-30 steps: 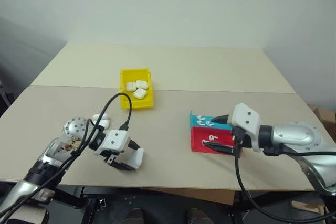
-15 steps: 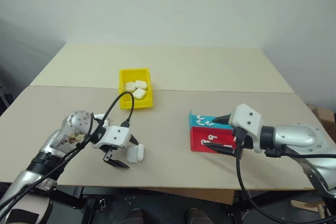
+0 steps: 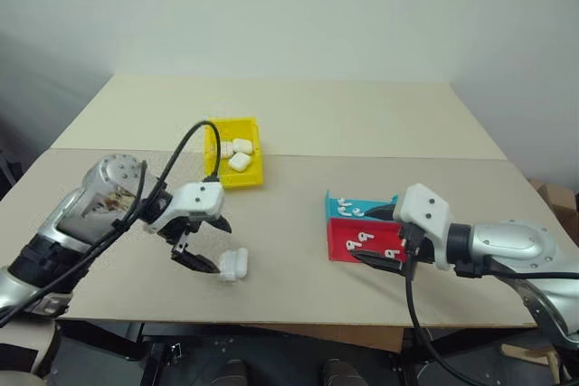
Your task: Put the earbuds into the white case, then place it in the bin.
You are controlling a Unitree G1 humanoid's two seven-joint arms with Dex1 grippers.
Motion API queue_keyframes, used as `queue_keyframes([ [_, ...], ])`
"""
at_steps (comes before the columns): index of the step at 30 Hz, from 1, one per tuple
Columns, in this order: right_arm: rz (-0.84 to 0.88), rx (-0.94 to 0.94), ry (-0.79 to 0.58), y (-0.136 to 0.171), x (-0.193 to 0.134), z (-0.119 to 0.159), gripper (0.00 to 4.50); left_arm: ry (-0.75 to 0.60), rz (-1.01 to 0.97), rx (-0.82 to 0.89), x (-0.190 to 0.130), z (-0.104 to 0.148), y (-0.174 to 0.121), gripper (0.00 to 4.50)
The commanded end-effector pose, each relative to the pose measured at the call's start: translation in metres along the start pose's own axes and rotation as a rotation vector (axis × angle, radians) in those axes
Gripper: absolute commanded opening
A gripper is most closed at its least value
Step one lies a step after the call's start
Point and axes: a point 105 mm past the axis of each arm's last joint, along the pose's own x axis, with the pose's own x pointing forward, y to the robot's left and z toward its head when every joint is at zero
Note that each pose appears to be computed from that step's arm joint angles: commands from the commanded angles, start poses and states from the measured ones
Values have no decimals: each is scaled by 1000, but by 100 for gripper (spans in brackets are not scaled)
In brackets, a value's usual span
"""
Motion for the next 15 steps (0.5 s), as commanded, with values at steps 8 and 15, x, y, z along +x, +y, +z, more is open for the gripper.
queue_keyframes([
  [8,-26,-26,-42,-1,-6,12,450,255,41,-65,-1,6,-6,447],
  [15,-29,-27,-45,-2,-6,12,450,313,-41,-132,7,8,-16,447],
])
